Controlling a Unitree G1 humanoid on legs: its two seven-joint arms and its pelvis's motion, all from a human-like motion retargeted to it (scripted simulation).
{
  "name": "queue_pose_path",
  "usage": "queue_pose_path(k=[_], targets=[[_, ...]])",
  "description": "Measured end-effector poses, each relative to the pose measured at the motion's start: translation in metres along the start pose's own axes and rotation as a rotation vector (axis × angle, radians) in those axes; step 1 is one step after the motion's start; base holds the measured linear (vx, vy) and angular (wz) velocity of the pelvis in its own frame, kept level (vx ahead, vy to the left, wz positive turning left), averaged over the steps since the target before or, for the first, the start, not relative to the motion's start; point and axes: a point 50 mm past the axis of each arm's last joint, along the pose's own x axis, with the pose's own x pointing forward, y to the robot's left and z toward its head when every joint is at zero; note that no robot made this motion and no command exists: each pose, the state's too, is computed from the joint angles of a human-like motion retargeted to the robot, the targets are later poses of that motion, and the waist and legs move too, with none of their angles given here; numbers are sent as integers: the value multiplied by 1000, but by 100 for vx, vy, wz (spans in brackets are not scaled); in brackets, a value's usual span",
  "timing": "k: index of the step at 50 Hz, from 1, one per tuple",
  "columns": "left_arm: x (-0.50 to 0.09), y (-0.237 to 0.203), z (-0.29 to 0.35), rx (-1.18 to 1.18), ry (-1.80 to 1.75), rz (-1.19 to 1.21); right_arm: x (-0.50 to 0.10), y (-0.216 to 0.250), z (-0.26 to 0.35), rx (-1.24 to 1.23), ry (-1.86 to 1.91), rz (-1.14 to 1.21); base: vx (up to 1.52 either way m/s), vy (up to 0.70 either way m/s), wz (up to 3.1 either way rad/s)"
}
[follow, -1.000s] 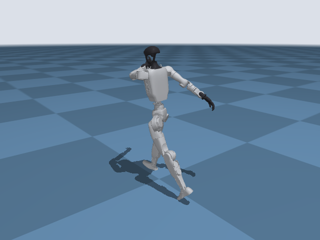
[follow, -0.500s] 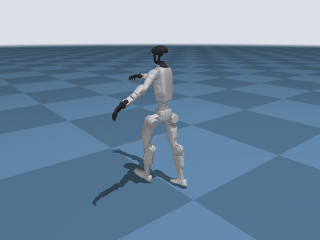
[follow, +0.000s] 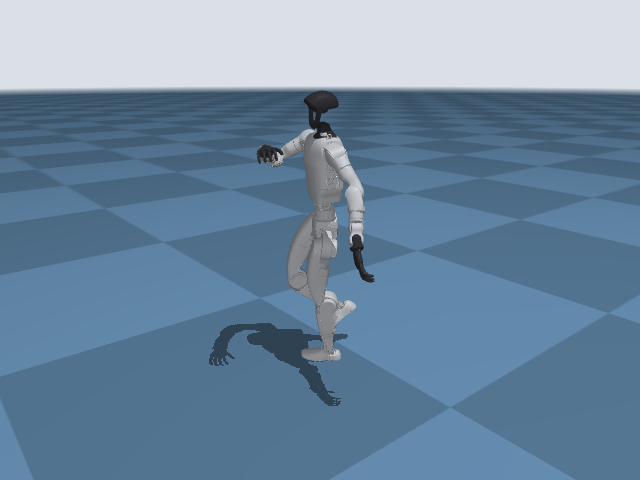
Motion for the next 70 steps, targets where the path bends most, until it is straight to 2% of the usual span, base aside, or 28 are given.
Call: queue_pose_path(k=[3,6,10,14,17,20,27,30,33,37,40,43,46,48,50,52,54,56,60,64,67,70], targets=[[-2,-2,47,163,-85,-30,-14,36,-33,51,187,40,35,2,418],[-6,-19,74,231,-131,-87,-51,71,-71,170,431,50,32,-2,436],[-10,-53,78,173,-181,-159,-133,125,-115,344,859,-18,30,-7,427],[-9,-73,57,117,-166,-190,-234,186,-118,433,1319,-15,29,-11,385],[-3,-61,29,78,-89,-144,-304,225,-87,555,1631,-27,32,-16,363],[4,-27,-4,37,21,-26,-359,260,-38,723,1894,5,39,-20,321],[-2,65,-42,-112,149,341,-418,325,120,1154,2215,442,45,-24,143],[-11,100,-32,-87,138,482,-422,338,175,1338,2297,579,52,-26,10],[-19,126,-2,12,64,540,-418,343,202,1442,2329,648,50,-25,76],[-22,115,57,186,-121,478,-413,345,193,1399,2251,683,44,-28,184],[-18,78,80,346,-152,360,-416,337,145,1206,2237,666,53,-36,132],[-13,19,90,541,-173,178,-422,302,58,865,2226,571,57,-36,54],[-17,-60,87,712,-234,-63,-413,230,-45,455,2148,435,66,-30,-62],[-29,-119,77,744,-274,-252,-391,171,-105,182,2038,384,86,-19,-158],[-50,-176,63,650,-296,-453,-352,117,-150,-71,1858,383,107,-5,-215],[-80,-225,55,444,-308,-635,-294,80,-179,-284,1570,405,128,12,-226],[-110,-262,53,227,-326,-776,-222,53,-187,-447,1203,433,137,27,-182],[-133,-283,58,58,-362,-878,-145,28,-168,-551,817,436,136,29,-100],[-141,-283,70,-79,-448,-924,-24,-31,-60,-606,150,212,131,28,16],[-107,-247,73,37,-472,-779,11,-72,46,-388,-287,-187,123,53,93],[-62,-189,68,229,-406,-613,-6,-77,77,-162,-420,-347,110,31,118],[-10,-75,51,433,-230,-306,-38,-51,59,98,-306,-370,95,22,135]])
